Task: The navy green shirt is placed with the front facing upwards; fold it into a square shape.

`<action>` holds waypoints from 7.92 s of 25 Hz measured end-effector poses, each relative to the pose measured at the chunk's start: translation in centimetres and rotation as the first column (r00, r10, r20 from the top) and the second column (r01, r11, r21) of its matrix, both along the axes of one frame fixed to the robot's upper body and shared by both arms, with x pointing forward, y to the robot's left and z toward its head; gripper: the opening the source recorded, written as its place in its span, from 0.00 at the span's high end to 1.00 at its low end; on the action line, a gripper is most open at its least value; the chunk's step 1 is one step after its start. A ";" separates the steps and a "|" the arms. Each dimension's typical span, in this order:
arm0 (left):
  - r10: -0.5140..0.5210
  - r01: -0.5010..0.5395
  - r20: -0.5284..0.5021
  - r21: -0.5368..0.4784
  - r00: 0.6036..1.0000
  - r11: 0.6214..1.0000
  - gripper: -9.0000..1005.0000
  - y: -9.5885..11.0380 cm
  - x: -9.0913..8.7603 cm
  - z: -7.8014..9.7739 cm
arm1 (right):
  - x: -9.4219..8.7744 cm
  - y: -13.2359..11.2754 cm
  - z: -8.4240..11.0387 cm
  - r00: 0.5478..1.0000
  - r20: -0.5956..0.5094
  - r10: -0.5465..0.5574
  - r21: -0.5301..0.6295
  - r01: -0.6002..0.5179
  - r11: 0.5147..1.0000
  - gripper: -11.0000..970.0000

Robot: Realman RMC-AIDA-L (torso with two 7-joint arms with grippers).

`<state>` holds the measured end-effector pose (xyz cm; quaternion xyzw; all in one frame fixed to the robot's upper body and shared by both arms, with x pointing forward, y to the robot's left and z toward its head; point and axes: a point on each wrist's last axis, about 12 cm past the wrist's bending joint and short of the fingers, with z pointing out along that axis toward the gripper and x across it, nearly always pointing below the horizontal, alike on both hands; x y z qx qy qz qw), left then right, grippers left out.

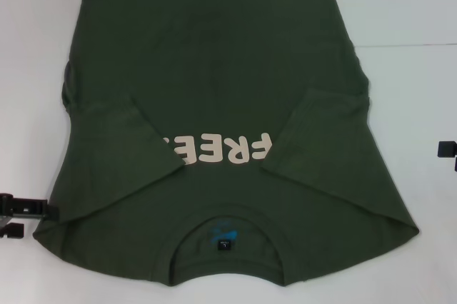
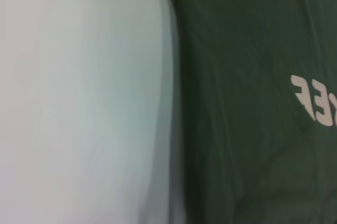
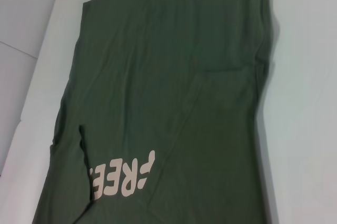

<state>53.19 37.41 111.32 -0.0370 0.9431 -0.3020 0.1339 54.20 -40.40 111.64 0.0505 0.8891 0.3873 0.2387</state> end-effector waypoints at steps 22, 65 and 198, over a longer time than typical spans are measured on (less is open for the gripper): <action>-0.006 0.005 -0.019 -0.028 1.000 1.000 0.12 -1.4 0.3 -1.9 | 0.6 0.8 0.1 1.000 -0.002 0.028 -0.007 -0.028 1.000 0.21; -0.022 0.023 0.026 -0.024 0.999 0.999 0.96 -1.6 0.6 -2.2 | 1.9 -0.3 3.4 0.956 -0.292 0.043 -0.122 -0.082 0.989 0.21; -0.020 0.022 0.043 -0.045 0.999 0.999 0.96 -1.8 0.8 -2.0 | 2.8 8.9 -3.2 0.931 -0.319 0.178 -0.155 -0.236 0.959 0.73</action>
